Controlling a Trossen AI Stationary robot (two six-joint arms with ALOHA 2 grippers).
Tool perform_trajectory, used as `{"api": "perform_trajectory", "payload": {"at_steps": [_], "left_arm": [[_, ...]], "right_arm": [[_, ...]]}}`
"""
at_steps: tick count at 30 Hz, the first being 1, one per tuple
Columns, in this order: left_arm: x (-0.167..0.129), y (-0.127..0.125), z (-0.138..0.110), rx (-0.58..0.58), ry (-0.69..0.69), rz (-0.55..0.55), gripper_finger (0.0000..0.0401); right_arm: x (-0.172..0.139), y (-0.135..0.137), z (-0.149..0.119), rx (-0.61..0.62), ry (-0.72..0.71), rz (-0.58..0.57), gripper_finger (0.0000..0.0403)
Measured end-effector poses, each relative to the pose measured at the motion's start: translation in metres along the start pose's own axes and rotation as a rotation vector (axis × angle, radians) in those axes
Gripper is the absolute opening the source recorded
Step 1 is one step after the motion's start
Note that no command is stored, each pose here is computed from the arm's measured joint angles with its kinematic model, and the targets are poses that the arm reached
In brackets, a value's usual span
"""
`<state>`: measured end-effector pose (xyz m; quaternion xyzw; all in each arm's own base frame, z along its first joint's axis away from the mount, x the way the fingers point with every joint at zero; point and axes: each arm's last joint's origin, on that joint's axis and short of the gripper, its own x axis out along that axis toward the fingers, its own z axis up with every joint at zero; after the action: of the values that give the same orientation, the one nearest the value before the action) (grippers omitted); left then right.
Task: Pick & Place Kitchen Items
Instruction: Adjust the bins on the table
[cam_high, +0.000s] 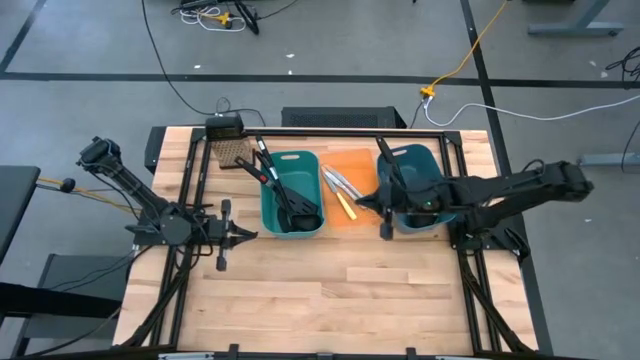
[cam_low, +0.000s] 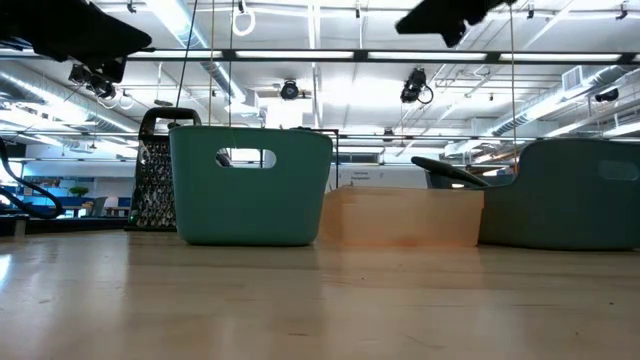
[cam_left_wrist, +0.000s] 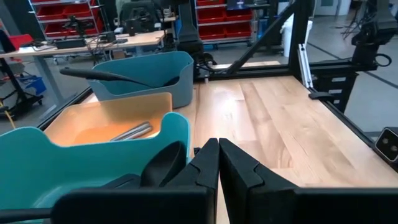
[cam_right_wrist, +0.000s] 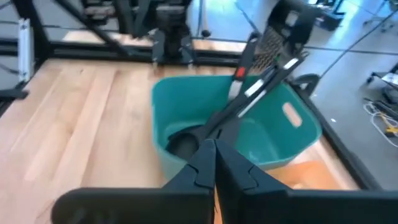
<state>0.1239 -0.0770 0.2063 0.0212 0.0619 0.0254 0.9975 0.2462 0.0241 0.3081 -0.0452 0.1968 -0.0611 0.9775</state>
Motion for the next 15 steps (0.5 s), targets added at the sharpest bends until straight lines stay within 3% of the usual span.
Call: {"api": "perform_trajectory", "payload": {"at_steps": [10,15], "left_arm": [[0.002,-0.003,0.001,0.009,0.011,-0.015,0.0018],[0.016,-0.015,0.028,0.062,0.039,-0.006,0.0018]], "right_arm": [[-0.01,0.021,-0.039,0.02,0.051,0.05,0.0006],[-0.012,0.037,-0.04,0.026,0.039,0.109,0.0008]]}}
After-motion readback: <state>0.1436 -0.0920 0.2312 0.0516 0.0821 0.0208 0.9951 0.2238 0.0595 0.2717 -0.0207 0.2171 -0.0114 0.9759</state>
